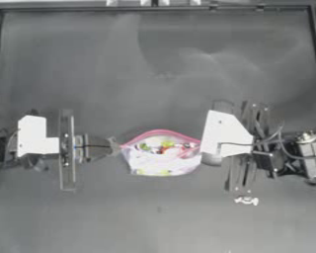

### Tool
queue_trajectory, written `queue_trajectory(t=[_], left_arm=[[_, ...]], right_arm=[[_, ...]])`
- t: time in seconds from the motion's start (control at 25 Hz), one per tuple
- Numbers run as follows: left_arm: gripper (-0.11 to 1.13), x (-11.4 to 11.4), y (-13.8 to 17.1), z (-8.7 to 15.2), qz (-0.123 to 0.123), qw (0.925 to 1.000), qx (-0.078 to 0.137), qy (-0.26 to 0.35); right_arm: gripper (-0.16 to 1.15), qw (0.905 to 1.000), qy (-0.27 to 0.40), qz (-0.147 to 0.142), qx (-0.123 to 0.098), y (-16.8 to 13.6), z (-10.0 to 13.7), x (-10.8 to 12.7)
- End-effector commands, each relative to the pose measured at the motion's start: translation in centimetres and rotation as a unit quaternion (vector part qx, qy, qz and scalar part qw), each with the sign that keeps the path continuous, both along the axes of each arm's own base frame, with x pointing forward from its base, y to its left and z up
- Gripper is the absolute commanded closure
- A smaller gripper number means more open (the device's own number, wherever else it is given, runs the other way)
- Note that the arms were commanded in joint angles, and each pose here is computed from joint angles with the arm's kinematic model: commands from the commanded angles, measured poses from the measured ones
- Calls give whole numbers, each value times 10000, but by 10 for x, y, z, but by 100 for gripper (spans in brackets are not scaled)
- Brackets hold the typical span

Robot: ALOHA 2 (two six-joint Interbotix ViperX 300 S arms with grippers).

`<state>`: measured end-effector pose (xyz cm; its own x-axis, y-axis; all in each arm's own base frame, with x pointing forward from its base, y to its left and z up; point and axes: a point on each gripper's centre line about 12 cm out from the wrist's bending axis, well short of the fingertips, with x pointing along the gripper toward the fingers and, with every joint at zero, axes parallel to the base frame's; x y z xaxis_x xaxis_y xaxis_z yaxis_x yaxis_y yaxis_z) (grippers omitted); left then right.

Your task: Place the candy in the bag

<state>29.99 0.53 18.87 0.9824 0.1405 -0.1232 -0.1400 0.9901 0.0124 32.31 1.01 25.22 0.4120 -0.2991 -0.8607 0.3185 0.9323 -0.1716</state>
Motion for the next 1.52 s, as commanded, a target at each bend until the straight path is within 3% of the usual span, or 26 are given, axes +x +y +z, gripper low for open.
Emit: queue_trajectory(t=[0.04, 1.08, 1.52], left_arm=[[90, 4, 1, 7, 7, 9999, 15, -129], [90, 15, -3, -17, -41, 9997, 4, 233], [90, 22, -9, -32, -109, 9989, -14, 450]], right_arm=[[94, 9993, -358, 49, 83, -2, 10, 0], [94, 9977, -567, 171, 330, 0, -20, 7], [94, 9973, -554, 114, 475, 0, -48, 11]])
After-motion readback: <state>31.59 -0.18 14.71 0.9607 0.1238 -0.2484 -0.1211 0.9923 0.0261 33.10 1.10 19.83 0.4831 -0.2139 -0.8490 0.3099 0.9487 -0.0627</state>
